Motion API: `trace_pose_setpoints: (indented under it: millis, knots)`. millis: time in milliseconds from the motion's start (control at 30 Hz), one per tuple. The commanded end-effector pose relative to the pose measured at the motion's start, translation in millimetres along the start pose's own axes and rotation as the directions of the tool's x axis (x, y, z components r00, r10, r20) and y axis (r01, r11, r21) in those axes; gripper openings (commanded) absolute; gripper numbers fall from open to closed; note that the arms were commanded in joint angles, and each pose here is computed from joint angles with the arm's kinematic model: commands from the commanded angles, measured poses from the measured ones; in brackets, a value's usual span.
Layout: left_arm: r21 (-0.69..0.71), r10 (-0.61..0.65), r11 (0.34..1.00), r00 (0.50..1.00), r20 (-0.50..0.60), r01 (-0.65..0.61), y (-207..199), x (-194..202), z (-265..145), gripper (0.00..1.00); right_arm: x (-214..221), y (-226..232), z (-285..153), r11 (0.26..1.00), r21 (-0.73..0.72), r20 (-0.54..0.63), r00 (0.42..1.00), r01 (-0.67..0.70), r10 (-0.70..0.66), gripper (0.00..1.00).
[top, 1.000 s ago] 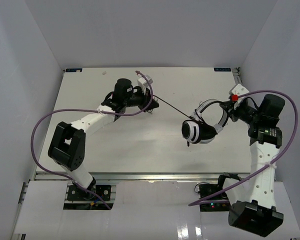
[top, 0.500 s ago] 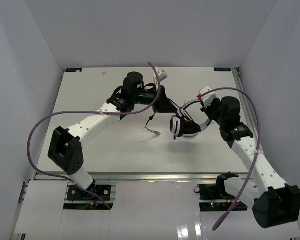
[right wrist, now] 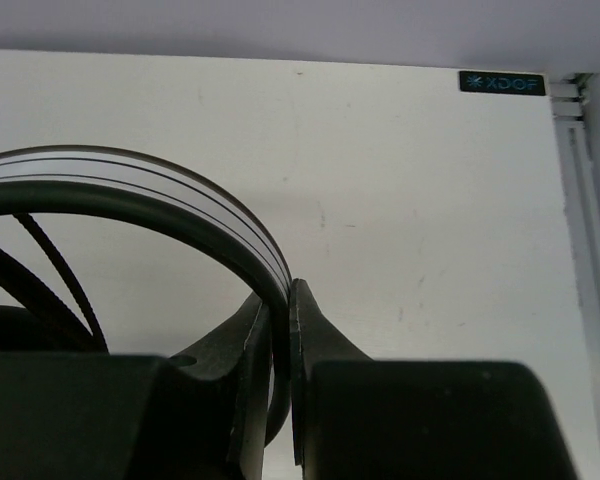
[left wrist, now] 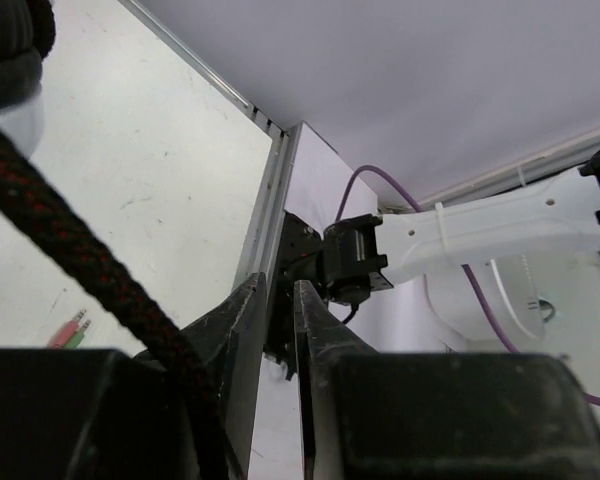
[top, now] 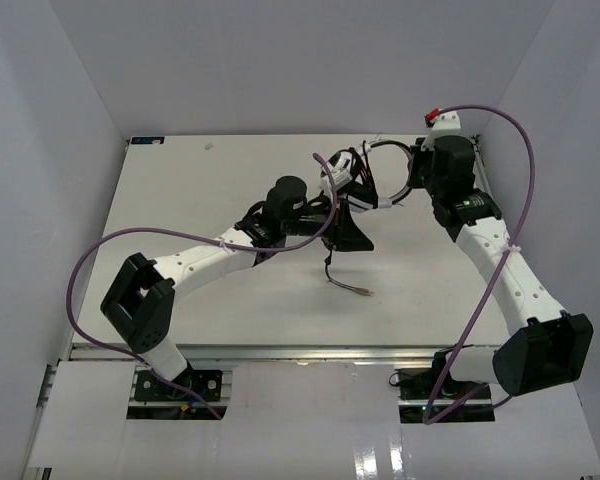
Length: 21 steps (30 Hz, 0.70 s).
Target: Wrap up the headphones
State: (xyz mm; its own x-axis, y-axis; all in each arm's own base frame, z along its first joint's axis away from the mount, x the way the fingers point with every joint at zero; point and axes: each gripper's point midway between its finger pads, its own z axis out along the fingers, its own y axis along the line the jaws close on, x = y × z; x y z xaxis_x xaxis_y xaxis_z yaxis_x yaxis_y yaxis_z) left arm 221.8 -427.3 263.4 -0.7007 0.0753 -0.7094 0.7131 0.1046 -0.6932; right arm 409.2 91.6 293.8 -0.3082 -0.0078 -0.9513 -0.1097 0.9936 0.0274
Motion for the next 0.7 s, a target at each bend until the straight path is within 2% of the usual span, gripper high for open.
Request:
trace_pose_setpoints:
  millis: [0, 200, 300, 467, 667]
  knots:
    - [0.000, 0.083, 0.997, 0.994, 0.068, -0.083, -13.1, -4.6, 12.5, 0.38, -63.2, 16.6, -8.6, 0.945, -0.124, 0.090, 0.945, -0.302, 0.314, 0.08]
    - [-0.157, 0.199, 0.970, 0.977, 0.079, -0.185, 28.7, 11.6, 29.0, 0.45, -70.6, 22.8, -18.8, 0.860, -0.250, 0.000, 0.889, -0.444, 0.459, 0.08]
    - [-0.186, 0.241, 0.957, 0.966, 0.093, -0.221, 34.7, 15.2, 31.3, 0.48, -71.3, 20.8, -20.2, 0.846, -0.265, -0.014, 0.879, -0.463, 0.477, 0.08]
    - [-0.230, 0.336, 0.919, 0.941, 0.028, -0.321, 56.4, 52.8, 31.2, 0.57, -74.0, 16.3, -25.0, 0.801, -0.309, -0.060, 0.851, -0.513, 0.522, 0.08]
    - [-0.256, 0.389, 0.890, 0.921, -0.010, -0.379, 73.4, 79.0, 18.6, 0.61, -78.7, 17.7, -34.3, 0.786, -0.344, -0.075, 0.849, -0.514, 0.523, 0.08]
